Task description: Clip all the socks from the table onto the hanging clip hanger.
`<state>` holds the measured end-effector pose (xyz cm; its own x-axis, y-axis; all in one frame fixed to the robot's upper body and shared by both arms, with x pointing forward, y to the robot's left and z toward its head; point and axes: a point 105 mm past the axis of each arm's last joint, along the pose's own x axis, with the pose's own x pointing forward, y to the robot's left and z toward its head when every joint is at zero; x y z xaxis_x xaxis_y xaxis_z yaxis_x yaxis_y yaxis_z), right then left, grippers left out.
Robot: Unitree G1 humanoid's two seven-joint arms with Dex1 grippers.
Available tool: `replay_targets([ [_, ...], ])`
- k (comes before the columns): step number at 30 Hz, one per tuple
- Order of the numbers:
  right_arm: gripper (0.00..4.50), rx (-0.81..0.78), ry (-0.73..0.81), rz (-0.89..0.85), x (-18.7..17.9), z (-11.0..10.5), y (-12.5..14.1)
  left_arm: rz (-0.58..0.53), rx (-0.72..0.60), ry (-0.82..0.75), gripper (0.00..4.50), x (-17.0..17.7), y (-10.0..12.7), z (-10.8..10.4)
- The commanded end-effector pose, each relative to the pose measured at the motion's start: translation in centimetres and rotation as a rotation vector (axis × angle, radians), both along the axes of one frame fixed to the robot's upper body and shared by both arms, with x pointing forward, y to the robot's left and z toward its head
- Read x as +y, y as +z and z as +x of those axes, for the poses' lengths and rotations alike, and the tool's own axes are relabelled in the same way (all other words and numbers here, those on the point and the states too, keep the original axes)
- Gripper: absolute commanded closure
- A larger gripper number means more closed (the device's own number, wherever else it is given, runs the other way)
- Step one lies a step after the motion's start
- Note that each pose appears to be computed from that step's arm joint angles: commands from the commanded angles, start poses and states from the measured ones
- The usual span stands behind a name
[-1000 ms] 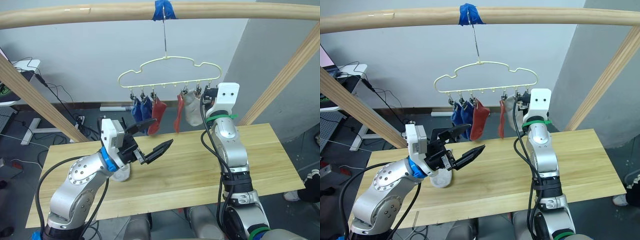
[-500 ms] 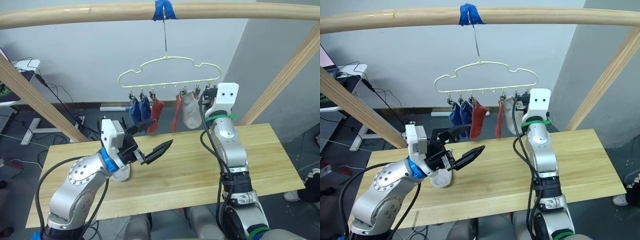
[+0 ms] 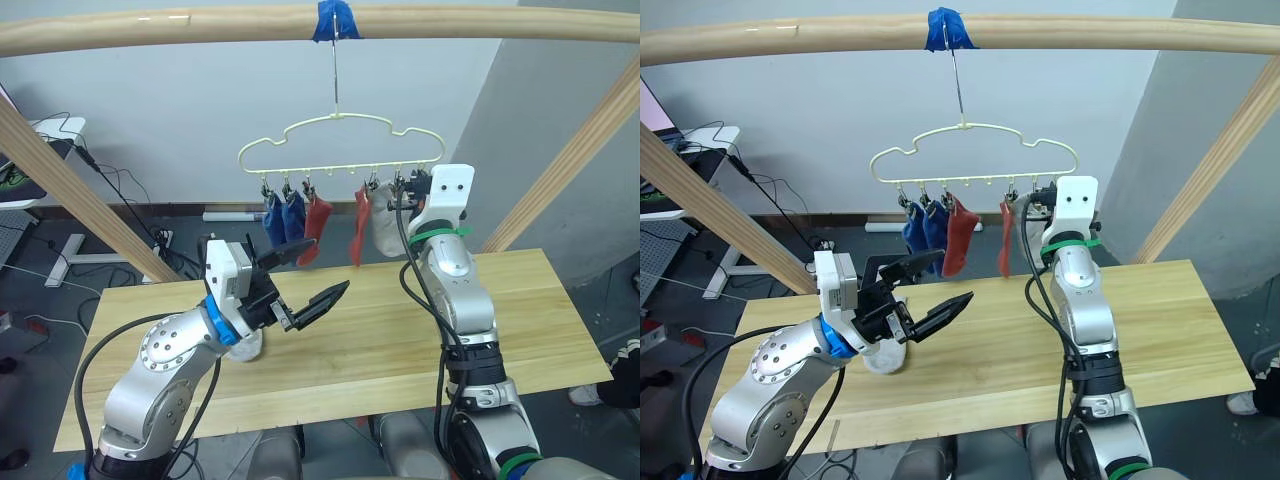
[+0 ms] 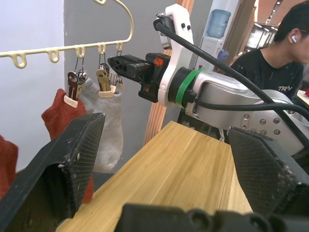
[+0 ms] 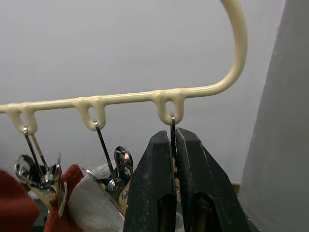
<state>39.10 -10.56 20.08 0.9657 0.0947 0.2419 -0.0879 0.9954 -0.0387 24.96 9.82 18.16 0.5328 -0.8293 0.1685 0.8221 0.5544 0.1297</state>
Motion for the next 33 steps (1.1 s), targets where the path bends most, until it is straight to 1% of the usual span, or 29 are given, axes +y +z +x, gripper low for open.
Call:
replay_targets([
  [1, 4.49, -0.027, 0.081, -0.053, -2.1, -0.5, 2.3, 0.012, -0.002, -0.006, 0.00, 0.1, 0.0, -0.3],
  [2, 4.49, -0.005, 0.122, -0.084, -3.1, -0.5, 2.7, 0.018, 0.014, 0.010, 0.00, 0.3, -0.4, -0.1],
  [5, 4.49, 0.083, 0.265, -0.156, -4.1, -1.1, 3.3, 0.032, 0.032, 0.040, 0.00, 0.7, -1.0, 0.2],
  [6, 4.49, 0.126, 0.349, -0.198, -3.8, -1.5, 3.2, 0.036, 0.038, 0.044, 0.00, 0.7, -1.2, 0.2],
  [7, 4.49, 0.167, 0.417, -0.199, -3.6, -1.9, 3.3, 0.032, 0.048, 0.047, 0.00, 0.6, -1.4, 0.2],
  [9, 4.49, 0.289, 0.533, -0.075, -3.3, -2.4, 3.3, 0.029, 0.072, 0.066, 0.00, 0.9, -2.1, 0.5],
  [10, 4.49, 0.337, 0.594, -0.053, -2.9, -2.9, 3.2, 0.041, 0.084, 0.074, 0.00, 1.1, -2.5, 0.6],
  [11, 4.49, 0.365, 0.613, -0.027, -2.9, -3.1, 3.4, 0.054, 0.095, 0.086, 0.00, 1.5, -2.9, 0.8],
  [13, 4.49, 0.445, 0.707, 0.026, -2.1, -4.0, 3.4, 0.108, 0.120, 0.142, 0.00, 2.7, -4.3, 1.5],
  [15, 4.49, 0.505, 0.764, 0.097, -1.6, -4.6, 3.5, 0.157, 0.144, 0.218, 0.00, 4.0, -5.8, 2.3],
  [17, 4.49, 0.527, 0.771, 0.124, -1.5, -4.8, 3.7, 0.170, 0.147, 0.241, 0.00, 4.4, -6.2, 2.6],
  [18, 4.49, 0.539, 0.778, 0.152, -1.5, -4.8, 3.8, 0.197, 0.168, 0.256, 0.00, 4.9, -7.0, 2.7],
  [19, 4.49, 0.552, 0.787, 0.189, -1.4, -4.9, 3.9, 0.245, 0.199, 0.303, 0.00, 5.9, -8.2, 3.3],
  [20, 4.49, 0.560, 0.798, 0.220, -1.3, -4.9, 4.0, 0.316, 0.225, 0.362, 0.00, 7.3, -9.6, 4.0],
  [21, 4.49, 0.566, 0.804, 0.240, -1.2, -5.0, 4.1, 0.366, 0.240, 0.401, 0.00, 8.4, -10.5, 4.5],
  [22, 4.49, 0.569, 0.806, 0.251, -1.1, -5.0, 4.2, 0.393, 0.244, 0.421, 0.00, 8.9, -11.0, 4.8],
  [24, 4.49, 0.571, 0.790, 0.243, -1.2, -5.0, 4.1, 0.401, 0.265, 0.509, 0.00, 10.7, -11.8, 5.9],
  [25, 4.49, 0.573, 0.778, 0.239, -1.3, -5.0, 4.0, 0.423, 0.273, 0.559, 0.00, 11.7, -12.5, 6.5],
  [28, 4.49, 0.575, 0.766, 0.232, -1.3, -5.0, 3.9, 0.481, 0.280, 0.624, 0.00, 13.4, -13.5, 7.5],
  [30, 4.49, 0.571, 0.765, 0.225, -1.3, -5.1, 4.0, 0.484, 0.282, 0.652, 0.00, 14.3, -13.6, 7.9],
  [33, 4.49, 0.566, 0.761, 0.225, -1.4, -5.1, 4.1, 0.511, 0.343, 0.645, 0.00, 15.2, -14.9, 7.4],
])
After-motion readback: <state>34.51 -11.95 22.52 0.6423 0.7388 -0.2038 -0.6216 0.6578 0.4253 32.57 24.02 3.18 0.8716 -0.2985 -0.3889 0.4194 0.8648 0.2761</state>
